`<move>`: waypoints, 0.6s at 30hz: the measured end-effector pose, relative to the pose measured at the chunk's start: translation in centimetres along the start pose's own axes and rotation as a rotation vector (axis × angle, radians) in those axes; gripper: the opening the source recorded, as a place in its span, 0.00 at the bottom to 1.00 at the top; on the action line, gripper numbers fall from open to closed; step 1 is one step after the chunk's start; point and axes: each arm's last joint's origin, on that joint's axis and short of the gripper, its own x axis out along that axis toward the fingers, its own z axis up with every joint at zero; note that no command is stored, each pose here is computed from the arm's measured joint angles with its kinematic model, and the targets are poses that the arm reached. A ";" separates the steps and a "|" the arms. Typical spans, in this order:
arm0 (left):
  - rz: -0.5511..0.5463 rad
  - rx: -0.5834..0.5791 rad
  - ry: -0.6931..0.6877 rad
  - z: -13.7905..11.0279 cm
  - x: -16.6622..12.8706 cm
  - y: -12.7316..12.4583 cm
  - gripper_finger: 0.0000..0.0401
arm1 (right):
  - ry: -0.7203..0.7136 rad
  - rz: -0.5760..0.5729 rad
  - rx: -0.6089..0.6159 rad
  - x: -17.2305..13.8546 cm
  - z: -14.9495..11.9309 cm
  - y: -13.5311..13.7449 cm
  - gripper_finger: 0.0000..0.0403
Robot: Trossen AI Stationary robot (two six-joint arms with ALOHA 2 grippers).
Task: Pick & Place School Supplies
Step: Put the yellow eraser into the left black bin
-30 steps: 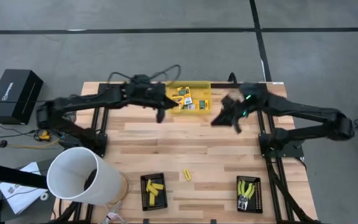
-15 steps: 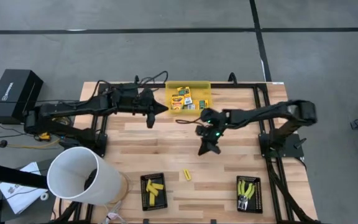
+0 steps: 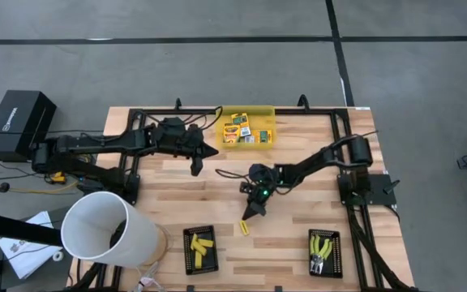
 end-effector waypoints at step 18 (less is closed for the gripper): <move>-0.068 0.017 -0.021 0.4 -0.1 0.5 0.00 | -0.069 -0.149 0.105 2.3 -1.5 0.1 0.00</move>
